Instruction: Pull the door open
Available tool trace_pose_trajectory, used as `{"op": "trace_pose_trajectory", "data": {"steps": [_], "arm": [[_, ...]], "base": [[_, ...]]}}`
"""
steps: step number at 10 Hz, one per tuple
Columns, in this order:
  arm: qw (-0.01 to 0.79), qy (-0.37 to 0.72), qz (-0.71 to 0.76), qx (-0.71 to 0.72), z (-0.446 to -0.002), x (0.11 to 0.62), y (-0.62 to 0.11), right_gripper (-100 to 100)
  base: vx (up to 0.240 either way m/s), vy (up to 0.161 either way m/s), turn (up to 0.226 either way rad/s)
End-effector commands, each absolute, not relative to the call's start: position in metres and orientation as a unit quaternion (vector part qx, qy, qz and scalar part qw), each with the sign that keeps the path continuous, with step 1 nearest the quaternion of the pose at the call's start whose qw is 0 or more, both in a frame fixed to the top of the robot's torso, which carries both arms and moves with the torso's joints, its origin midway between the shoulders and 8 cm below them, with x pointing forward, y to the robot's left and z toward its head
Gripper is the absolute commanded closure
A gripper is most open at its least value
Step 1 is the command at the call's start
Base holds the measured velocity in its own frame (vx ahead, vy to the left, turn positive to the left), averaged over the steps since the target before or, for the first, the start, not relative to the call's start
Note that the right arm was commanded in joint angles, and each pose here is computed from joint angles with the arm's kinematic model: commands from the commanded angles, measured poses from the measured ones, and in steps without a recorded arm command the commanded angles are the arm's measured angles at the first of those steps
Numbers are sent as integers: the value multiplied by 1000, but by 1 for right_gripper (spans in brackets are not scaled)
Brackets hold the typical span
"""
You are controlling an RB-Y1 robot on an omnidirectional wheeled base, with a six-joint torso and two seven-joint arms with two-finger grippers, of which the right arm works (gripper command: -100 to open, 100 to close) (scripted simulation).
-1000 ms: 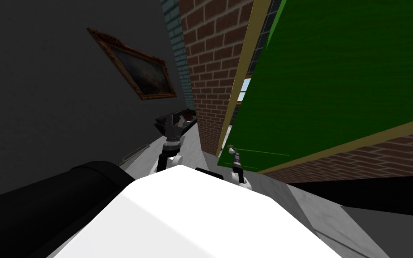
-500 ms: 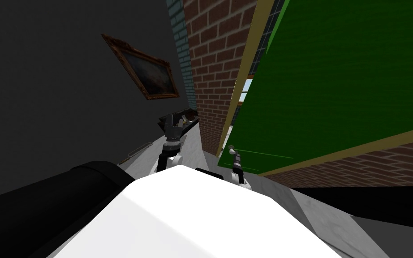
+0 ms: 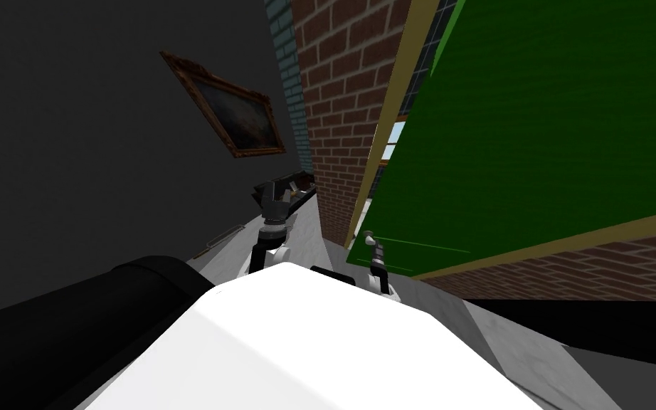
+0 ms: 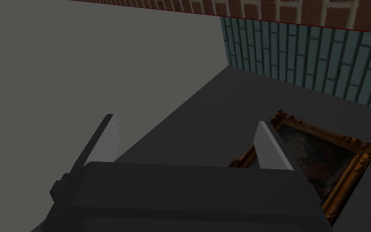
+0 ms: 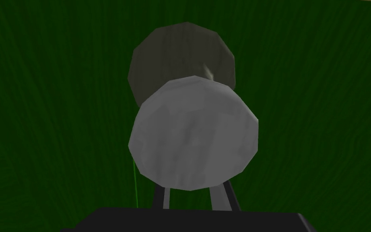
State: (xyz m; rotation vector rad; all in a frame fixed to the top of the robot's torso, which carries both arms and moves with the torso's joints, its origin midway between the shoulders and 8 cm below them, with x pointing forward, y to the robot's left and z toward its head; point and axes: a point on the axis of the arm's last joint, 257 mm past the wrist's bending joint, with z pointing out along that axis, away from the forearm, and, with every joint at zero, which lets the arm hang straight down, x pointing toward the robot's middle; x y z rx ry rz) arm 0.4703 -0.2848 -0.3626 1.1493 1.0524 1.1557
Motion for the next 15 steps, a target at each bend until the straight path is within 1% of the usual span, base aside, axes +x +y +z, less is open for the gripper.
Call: {"op": "trace_pose_trajectory", "data": {"steps": [1,3,5,7,8,10,12,13,15], "arm": [[553,434,518,487,-354,478,-260,100],[536,397,536,518,-354,475,-269,100],[532,393,540,521,-354,475,-269,100],[512,352,558,550,-355,471,-278,100],[509,349,561,552,-355,471,-278,100],[509,349,561,552,-355,471,-278,100],[489,308,576,577,-356,468,-287,100],[491,313,555,595,-373,457,-310,-100],[478,297,565,604,-373,457,-314,-100]], "base": [[-17,-34,101],[-47,-53,186],[-31,-22,25],[-42,-41,180],[-38,-56,114],[-8,2,-38],[-29,-40,180],[-17,-51,61],[-38,17,22]]}}
